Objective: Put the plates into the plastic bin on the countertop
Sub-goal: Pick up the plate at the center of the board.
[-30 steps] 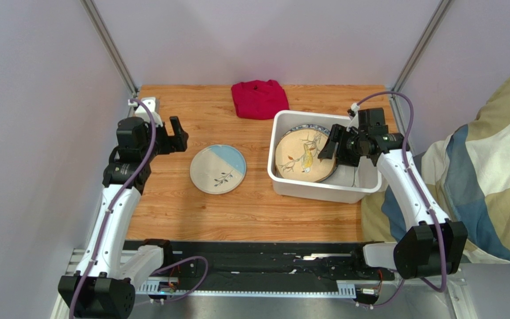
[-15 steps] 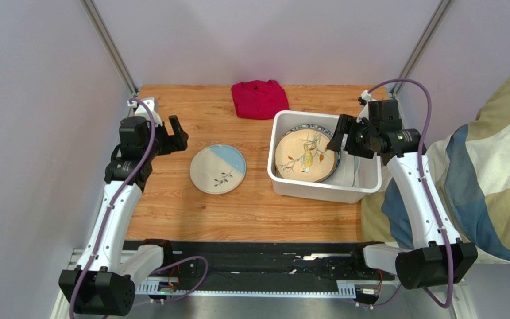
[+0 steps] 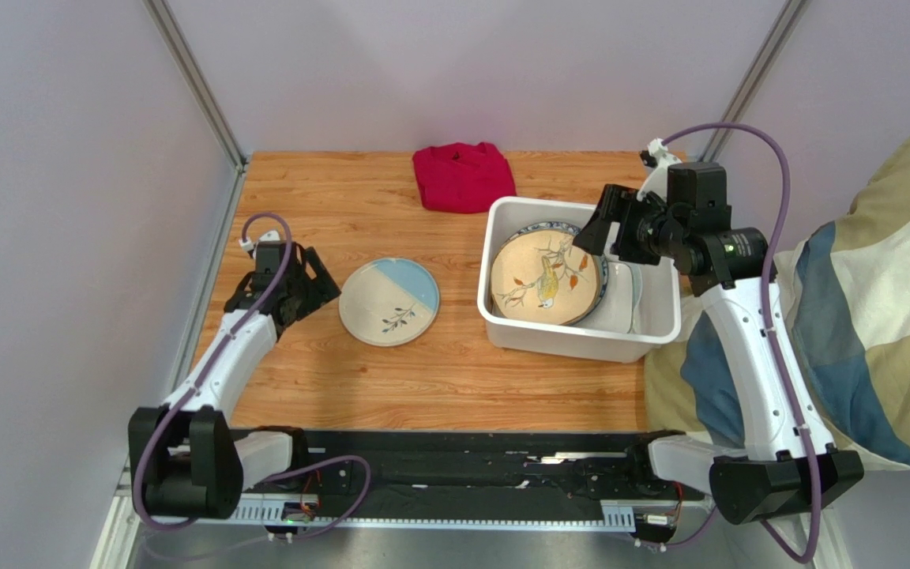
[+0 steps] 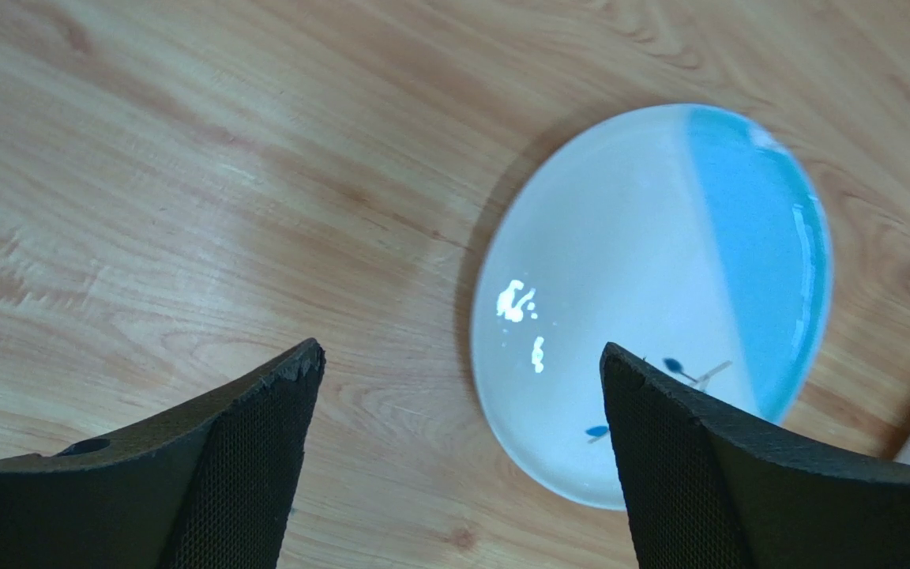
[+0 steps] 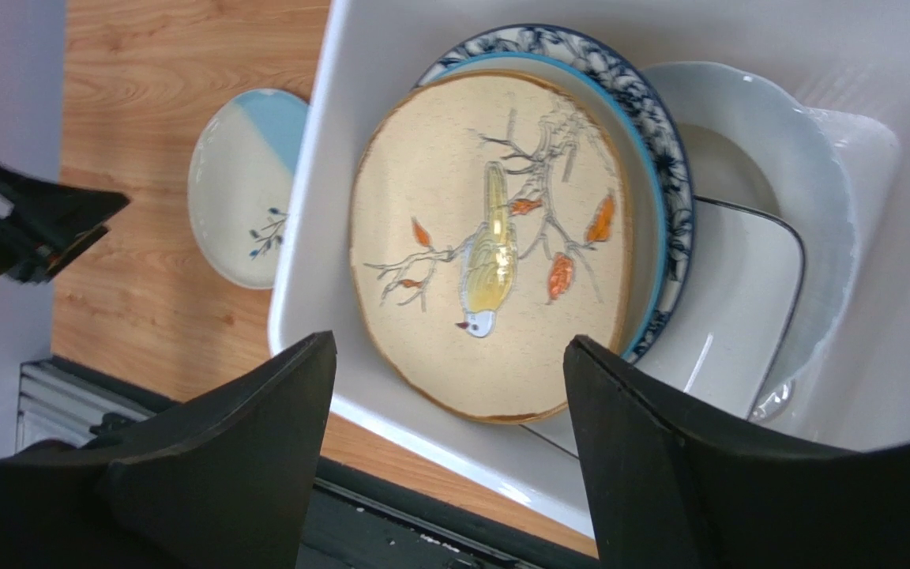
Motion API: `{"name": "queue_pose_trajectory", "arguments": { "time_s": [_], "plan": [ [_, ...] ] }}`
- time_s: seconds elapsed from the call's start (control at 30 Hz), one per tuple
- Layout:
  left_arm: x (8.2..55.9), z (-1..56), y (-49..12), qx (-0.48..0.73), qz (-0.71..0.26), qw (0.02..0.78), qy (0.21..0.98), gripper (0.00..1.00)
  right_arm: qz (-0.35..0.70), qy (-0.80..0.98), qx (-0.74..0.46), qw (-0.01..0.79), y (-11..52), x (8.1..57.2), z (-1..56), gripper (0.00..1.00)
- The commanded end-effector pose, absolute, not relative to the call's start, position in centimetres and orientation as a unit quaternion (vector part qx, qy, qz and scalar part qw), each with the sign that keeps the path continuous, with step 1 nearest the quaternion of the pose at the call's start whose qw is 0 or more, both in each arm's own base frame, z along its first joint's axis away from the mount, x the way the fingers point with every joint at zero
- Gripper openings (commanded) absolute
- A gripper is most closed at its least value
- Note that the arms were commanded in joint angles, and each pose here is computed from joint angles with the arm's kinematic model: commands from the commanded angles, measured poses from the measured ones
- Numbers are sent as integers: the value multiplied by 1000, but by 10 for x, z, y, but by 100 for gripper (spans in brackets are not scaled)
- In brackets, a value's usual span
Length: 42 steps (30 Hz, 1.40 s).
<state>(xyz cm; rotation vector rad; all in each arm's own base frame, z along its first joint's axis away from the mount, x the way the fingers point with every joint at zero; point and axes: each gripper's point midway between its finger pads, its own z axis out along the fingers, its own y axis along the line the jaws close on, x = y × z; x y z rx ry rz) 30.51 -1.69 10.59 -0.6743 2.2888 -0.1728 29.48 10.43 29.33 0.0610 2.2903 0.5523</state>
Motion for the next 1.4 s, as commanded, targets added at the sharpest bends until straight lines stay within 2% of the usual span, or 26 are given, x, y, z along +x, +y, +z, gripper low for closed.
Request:
{"name": "queue_pose_trajectory", "arguments": {
  "time_s": [0.0,0.03,0.1,0.2,0.43,0.47,0.53,0.63,0.8,0.83,1.07,1.37],
  "plan": [
    [317,91,-7,-288,-43,359,887,87,294,845,-39,445,156,303,349,75],
    [318,82,-10,-287,-45,347,892,80,304,842,-49,442,165,302,351,74],
    [320,74,-17,-285,-62,339,894,71,327,838,-66,432,189,304,351,74],
    [322,60,-26,-282,-80,316,903,65,349,833,-91,420,219,306,347,74],
    [324,32,-39,-275,-99,264,919,62,356,842,-162,371,305,309,321,73],
    [323,31,-39,-273,-97,261,921,62,348,854,-174,345,322,309,301,73],
    [325,32,-40,-271,-99,263,921,59,341,855,-183,344,339,315,298,73],
    [325,31,-40,-264,-96,255,925,58,300,875,-192,328,367,331,260,72],
    [324,27,-38,-259,-82,243,931,52,231,907,-177,305,382,364,207,72],
    [324,28,-38,-258,-82,242,932,52,204,917,-172,295,382,374,183,71],
    [324,28,-41,-251,-88,237,934,51,137,934,-164,285,386,407,128,69],
    [326,30,-46,-245,-102,238,934,48,103,945,-163,264,371,426,78,55]
  ]
}}
